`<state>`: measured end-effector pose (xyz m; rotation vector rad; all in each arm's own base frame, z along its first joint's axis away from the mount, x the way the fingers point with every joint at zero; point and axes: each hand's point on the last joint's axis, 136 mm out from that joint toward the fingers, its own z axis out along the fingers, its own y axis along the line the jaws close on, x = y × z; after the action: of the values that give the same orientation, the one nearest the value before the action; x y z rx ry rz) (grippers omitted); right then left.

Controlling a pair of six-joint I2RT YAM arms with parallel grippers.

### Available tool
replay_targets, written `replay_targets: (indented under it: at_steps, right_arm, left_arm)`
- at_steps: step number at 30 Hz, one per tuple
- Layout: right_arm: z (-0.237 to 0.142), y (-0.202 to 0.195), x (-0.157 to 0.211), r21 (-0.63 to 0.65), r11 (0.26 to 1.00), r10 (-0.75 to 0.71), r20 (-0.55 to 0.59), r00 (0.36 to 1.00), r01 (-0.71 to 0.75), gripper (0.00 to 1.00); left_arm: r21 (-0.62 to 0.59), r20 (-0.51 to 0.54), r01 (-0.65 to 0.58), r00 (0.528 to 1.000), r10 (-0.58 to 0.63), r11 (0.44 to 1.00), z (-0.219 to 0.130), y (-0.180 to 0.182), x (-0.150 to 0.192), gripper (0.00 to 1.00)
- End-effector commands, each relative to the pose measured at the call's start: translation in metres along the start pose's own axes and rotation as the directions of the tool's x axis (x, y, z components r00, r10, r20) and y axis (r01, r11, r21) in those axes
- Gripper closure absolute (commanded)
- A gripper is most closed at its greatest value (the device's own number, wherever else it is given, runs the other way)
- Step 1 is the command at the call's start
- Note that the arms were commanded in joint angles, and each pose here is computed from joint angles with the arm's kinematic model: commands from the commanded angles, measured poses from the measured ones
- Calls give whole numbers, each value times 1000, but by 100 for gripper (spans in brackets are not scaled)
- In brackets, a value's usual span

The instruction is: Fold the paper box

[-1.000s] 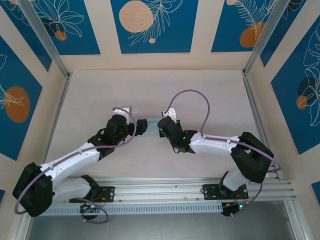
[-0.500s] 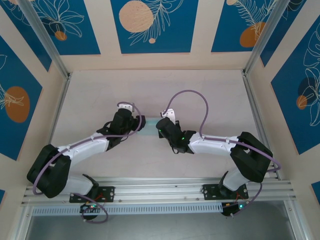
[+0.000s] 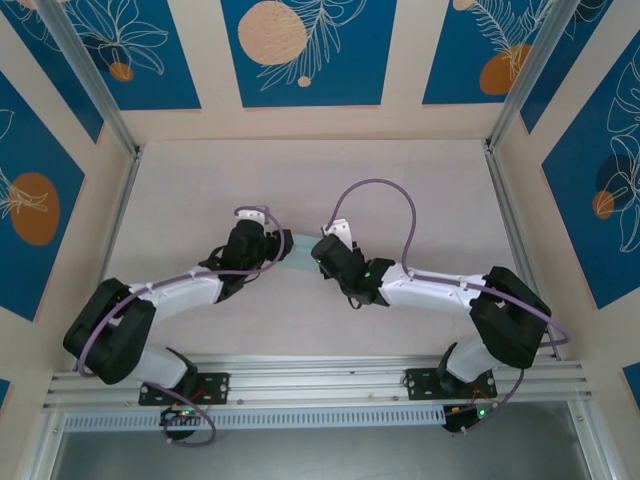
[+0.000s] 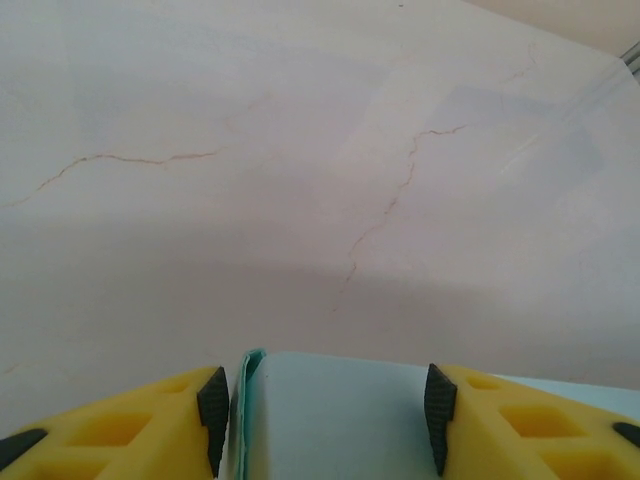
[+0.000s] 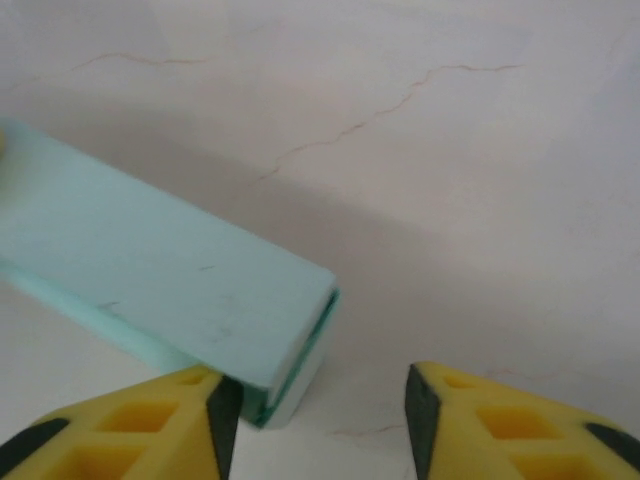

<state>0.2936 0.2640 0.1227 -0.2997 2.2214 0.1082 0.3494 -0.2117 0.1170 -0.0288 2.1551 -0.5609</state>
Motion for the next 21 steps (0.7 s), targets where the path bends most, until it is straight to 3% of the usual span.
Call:
replay_targets:
  at_steps: [1,9,13,21]
  right_arm:
    - [-21,19,-19,-111,993,30,12,999,-29,47]
    - [-43,19,-40,-180,974,137,-12,991,-137,37]
    - [-33,-1,-40,-126,961,238,-82,968,-247,36]
    - [1,-14,-31,-188,882,387,-235,892,-432,36]
  left_arm:
    - [-90,-171,-31,985,16,995,4,31,54,45]
    - [-82,-177,-21,984,7,996,8,30,58,46]
    - [-83,-176,-17,984,2,996,8,31,59,46]
    - [-80,-181,-12,983,-3,997,8,31,62,46]
